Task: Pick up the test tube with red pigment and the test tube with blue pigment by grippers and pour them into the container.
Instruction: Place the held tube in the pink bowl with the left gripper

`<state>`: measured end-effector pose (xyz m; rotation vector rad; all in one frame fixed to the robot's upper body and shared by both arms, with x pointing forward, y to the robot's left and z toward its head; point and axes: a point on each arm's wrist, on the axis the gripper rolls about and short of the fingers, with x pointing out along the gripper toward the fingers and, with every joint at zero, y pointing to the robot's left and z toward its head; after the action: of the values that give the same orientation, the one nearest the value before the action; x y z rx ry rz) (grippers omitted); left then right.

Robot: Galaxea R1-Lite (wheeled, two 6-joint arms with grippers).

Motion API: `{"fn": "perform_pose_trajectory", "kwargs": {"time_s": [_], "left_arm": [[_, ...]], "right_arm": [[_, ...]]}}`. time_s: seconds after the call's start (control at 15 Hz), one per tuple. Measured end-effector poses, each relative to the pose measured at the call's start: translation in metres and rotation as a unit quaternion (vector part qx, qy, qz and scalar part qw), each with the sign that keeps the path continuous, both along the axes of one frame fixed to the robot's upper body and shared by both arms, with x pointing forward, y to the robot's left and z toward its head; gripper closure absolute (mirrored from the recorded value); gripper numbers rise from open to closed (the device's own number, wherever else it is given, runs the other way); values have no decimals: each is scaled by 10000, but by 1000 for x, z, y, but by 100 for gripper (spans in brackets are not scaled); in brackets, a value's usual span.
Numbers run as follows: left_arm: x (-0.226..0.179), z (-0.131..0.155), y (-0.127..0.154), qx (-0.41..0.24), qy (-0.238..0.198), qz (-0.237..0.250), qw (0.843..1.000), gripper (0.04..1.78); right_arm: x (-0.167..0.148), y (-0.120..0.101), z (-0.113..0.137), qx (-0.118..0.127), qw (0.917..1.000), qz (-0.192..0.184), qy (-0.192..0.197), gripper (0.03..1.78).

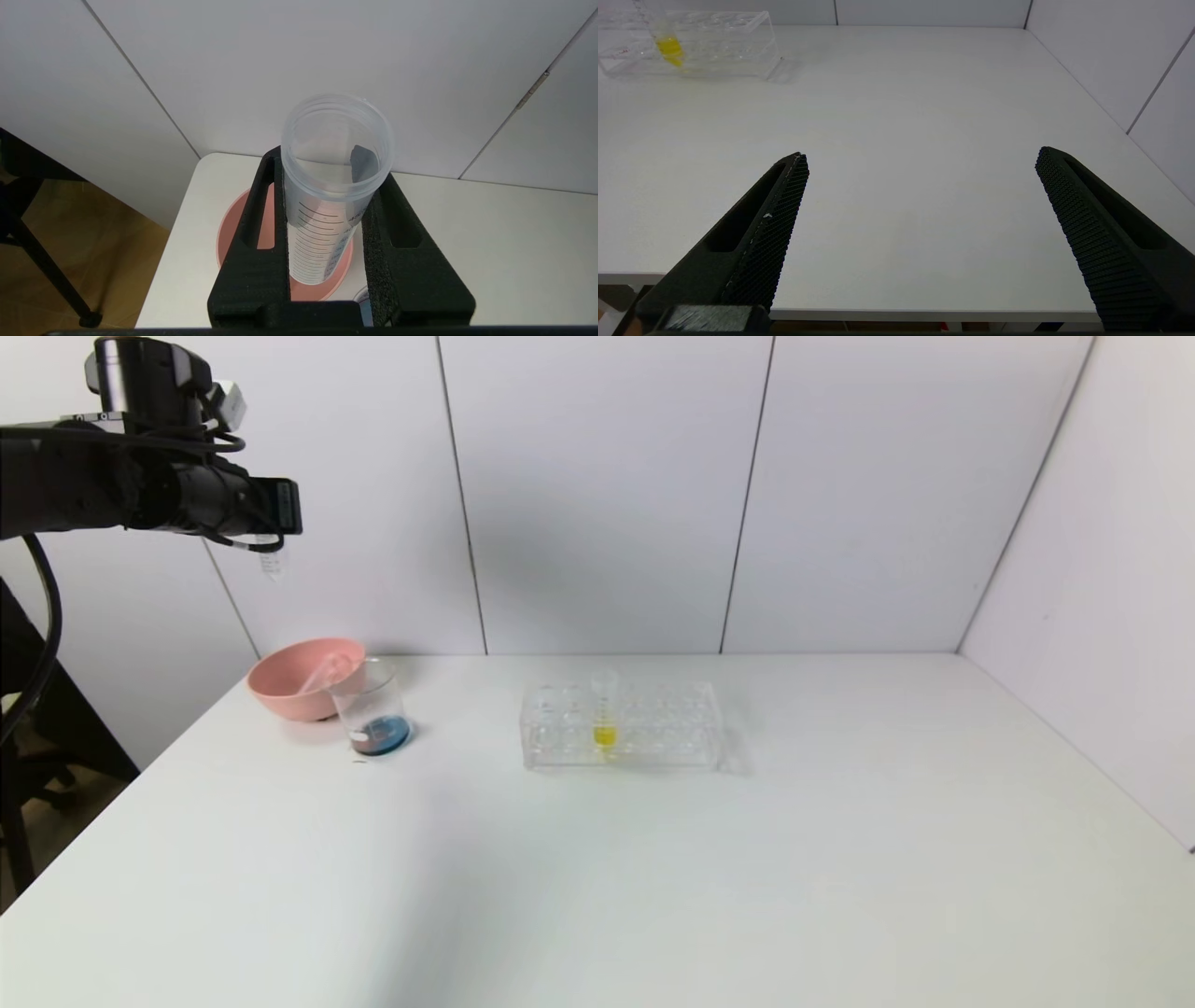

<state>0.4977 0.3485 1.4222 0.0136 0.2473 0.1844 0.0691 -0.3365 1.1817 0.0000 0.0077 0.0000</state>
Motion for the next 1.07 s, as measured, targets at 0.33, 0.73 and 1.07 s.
{"fn": "perform_pose_trajectory", "kwargs": {"time_s": [0.33, 0.73, 1.07], "left_arm": [[10, -5, 1, -18, -397, 40, 9992, 136], [26, -51, 15, -39, 32, 284, 9996, 136], [48, -97, 28, -16, 41, 399, 9992, 136]], "right_arm": [[0, 0, 0, 0, 10000, 0, 0, 4], [0, 0, 0, 0, 10000, 0, 0, 4], [0, 0, 0, 0, 10000, 0, 0, 4]]}}
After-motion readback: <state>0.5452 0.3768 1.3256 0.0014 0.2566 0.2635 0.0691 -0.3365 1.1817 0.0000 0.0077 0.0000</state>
